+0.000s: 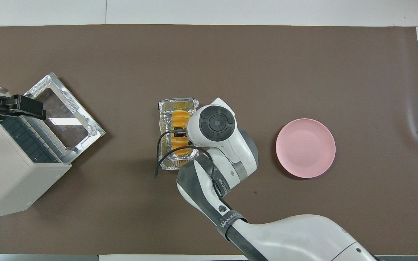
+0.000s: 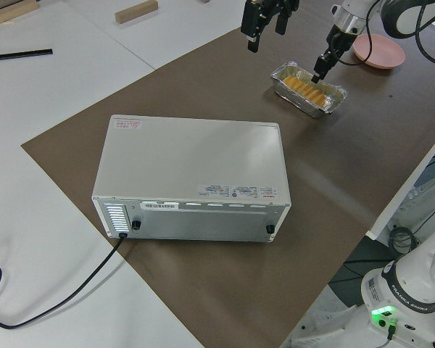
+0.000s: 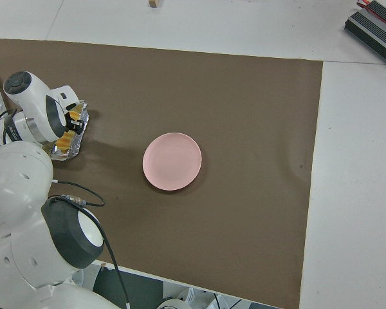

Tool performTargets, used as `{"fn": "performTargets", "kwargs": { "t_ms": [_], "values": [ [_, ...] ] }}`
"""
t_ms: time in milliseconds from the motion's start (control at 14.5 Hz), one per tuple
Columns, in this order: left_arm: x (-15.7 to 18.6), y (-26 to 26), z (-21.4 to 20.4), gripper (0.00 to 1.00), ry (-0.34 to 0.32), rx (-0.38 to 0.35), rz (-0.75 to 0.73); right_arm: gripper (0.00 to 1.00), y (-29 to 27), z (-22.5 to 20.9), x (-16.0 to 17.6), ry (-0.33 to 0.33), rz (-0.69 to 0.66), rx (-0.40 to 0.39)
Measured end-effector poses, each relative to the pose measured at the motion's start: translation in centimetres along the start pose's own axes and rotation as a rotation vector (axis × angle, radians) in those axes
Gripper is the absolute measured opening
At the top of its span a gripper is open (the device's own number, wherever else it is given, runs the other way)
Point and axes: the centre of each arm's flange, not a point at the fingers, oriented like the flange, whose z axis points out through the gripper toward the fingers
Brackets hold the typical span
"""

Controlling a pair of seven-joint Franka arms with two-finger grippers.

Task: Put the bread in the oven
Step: 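Grasp the foil tray and slide it toward the oven with the right gripper, then release the tray with the right gripper while the left gripper reaches it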

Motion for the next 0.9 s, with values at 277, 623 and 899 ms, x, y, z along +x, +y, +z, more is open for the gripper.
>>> {"fn": "performTargets", "kwargs": {
  "t_ms": [277, 623, 899],
  "values": [
    [0.0, 0.0, 0.0, 1.00, 0.000, 0.000, 0.000, 0.93, 1.7, -1.9, 1.2, -0.005, 0.031, -0.011],
    [-0.2, 0.7, 0.2, 1.00, -0.017, 0.001, 0.013, 1.00, 9.6, -9.7, 5.7, -0.031, 0.116, -0.037],
    [-0.9, 7.0, 0.4, 1.00, -0.025, 0.007, 0.084, 1.00, 20.7, -15.2, 9.1, -0.037, 0.084, -0.051]
  ]
}}
